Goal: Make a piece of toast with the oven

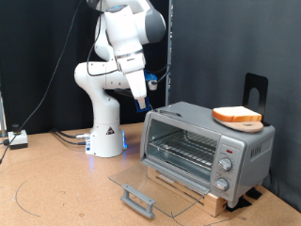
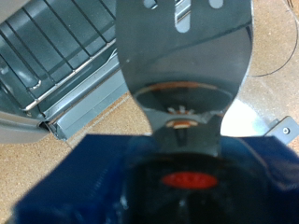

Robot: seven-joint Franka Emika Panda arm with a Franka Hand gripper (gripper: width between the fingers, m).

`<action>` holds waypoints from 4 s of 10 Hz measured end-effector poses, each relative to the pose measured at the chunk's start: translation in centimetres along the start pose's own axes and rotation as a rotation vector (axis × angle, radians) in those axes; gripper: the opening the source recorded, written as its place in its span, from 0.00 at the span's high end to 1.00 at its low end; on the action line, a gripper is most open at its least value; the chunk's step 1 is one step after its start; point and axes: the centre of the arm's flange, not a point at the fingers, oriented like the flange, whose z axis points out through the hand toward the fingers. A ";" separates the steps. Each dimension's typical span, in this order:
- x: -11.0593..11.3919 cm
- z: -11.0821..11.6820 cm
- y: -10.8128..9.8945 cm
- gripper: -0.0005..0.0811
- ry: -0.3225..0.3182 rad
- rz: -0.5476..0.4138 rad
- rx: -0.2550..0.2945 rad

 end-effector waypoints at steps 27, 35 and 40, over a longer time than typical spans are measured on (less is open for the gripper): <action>7.9 4.8 -9.2 0.49 0.120 -0.124 0.095; 10.5 6.6 -13.2 0.49 0.114 -0.099 0.109; 10.9 5.7 -11.9 0.49 0.233 -0.012 0.171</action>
